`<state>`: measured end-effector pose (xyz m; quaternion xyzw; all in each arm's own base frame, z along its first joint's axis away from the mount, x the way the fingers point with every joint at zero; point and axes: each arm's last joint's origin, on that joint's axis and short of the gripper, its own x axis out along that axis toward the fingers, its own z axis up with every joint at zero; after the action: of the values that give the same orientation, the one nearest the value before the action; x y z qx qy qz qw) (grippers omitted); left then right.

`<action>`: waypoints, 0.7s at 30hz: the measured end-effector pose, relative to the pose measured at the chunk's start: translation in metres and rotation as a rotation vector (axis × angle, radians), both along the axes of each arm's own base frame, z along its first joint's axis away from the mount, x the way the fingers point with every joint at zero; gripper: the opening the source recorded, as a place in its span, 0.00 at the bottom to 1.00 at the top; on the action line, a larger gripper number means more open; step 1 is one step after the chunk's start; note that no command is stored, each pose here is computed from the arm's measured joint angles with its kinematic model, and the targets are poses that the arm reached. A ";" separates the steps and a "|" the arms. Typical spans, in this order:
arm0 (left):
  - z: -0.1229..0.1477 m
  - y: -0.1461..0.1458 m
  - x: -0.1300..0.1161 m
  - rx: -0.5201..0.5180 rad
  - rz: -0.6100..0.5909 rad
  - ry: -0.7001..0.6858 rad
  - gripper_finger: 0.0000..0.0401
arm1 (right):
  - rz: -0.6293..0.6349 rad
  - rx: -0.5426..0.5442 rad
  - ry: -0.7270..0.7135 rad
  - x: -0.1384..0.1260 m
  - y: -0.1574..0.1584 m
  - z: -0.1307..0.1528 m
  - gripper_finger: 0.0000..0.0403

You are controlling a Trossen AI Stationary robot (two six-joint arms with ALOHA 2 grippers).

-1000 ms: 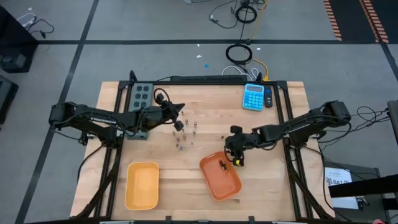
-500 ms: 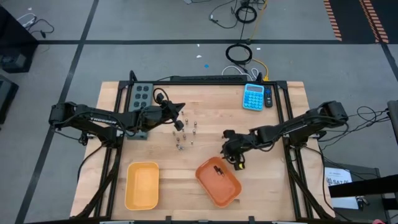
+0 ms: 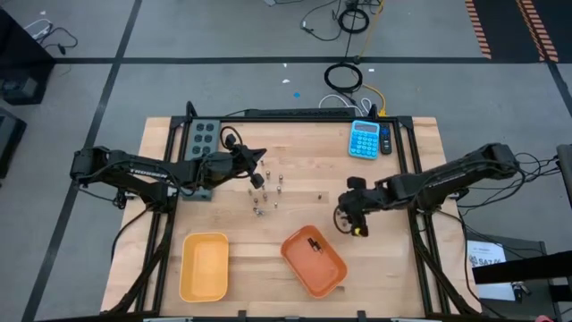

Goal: Sort batteries
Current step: Put the brown battery into the orange bin

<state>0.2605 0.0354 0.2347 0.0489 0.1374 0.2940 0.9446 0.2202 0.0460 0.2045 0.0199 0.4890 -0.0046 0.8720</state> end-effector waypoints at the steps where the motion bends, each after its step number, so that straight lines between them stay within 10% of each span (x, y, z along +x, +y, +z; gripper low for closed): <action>1: 0.000 0.000 0.000 0.000 0.000 0.000 0.03 | -0.011 0.013 0.002 0.000 0.003 -0.001 0.45; 21: 0.007 0.008 0.004 0.094 0.011 -0.045 0.03 | -0.378 -0.077 -0.294 -0.047 0.061 -0.043 0.51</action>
<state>0.2645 0.0438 0.2414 0.0856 0.1024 0.3061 0.9426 0.1736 0.1074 0.1610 0.0779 0.3438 -0.1833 0.9177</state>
